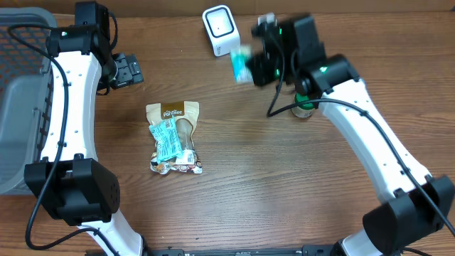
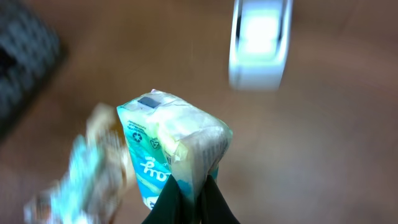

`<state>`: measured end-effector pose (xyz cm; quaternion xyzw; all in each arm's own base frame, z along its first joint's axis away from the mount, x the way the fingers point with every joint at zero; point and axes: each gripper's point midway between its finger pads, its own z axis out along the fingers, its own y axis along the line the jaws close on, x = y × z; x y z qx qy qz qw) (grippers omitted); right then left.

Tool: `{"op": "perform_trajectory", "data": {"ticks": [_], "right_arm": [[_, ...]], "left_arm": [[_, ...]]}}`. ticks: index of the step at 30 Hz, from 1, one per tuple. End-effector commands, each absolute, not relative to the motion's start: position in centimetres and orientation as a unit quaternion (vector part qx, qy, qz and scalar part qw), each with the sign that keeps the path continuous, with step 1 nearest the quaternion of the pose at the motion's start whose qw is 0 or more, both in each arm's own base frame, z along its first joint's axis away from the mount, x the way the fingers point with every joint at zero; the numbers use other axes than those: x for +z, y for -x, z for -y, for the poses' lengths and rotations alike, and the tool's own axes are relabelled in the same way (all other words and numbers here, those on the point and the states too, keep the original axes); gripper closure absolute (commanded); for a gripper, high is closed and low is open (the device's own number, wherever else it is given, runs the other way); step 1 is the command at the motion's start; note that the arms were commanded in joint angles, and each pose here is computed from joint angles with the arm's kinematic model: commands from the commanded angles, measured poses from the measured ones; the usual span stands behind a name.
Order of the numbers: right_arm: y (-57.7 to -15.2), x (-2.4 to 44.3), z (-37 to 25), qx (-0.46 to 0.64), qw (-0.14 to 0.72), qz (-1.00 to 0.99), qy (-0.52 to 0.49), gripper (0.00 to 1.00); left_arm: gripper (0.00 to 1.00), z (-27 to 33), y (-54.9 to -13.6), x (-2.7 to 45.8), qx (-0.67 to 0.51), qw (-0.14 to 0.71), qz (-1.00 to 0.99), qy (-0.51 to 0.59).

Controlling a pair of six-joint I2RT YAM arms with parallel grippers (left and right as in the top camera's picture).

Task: Scan the item barcode
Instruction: 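Lift the mint-green box and carry it toward the white scanner, then hold the mint-green box under the scanner with the right gripper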

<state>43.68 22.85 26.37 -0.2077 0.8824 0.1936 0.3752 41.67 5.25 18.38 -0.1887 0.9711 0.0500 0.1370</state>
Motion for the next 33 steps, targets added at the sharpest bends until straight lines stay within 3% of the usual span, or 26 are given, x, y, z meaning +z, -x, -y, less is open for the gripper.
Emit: {"op": "perform_trajectory", "data": {"ticks": [1, 7, 13, 21, 33], "right_arm": [[-45.2, 34.6, -21.8, 0.165, 0.47, -0.848, 0.179, 0.97], [-47.1, 40.6, -21.6, 0.106, 0.574, -0.788, 0.197, 0.97], [-50.2, 42.5, -22.7, 0.003, 0.645, -0.725, 0.242, 0.96], [-55.7, 35.9, -26.2, -0.106, 0.638, -0.688, 0.327, 0.96], [-61.7, 26.0, -27.8, -0.153, 0.639, -0.686, 0.312, 0.96]], "left_arm": [[0.01, -4.9, -42.0, 19.1, 0.048, 0.149, -0.971, 0.18], [0.0, -4.9, -42.0, 19.1, 0.048, 0.149, -0.971, 0.179], [0.0, -4.9, -42.0, 19.1, 0.048, 0.149, -0.971, 0.179], [0.0, -4.9, -42.0, 19.1, 0.048, 0.149, -0.971, 0.179], [0.0, -4.9, -42.0, 19.1, 0.048, 0.149, -0.971, 0.179]]}}
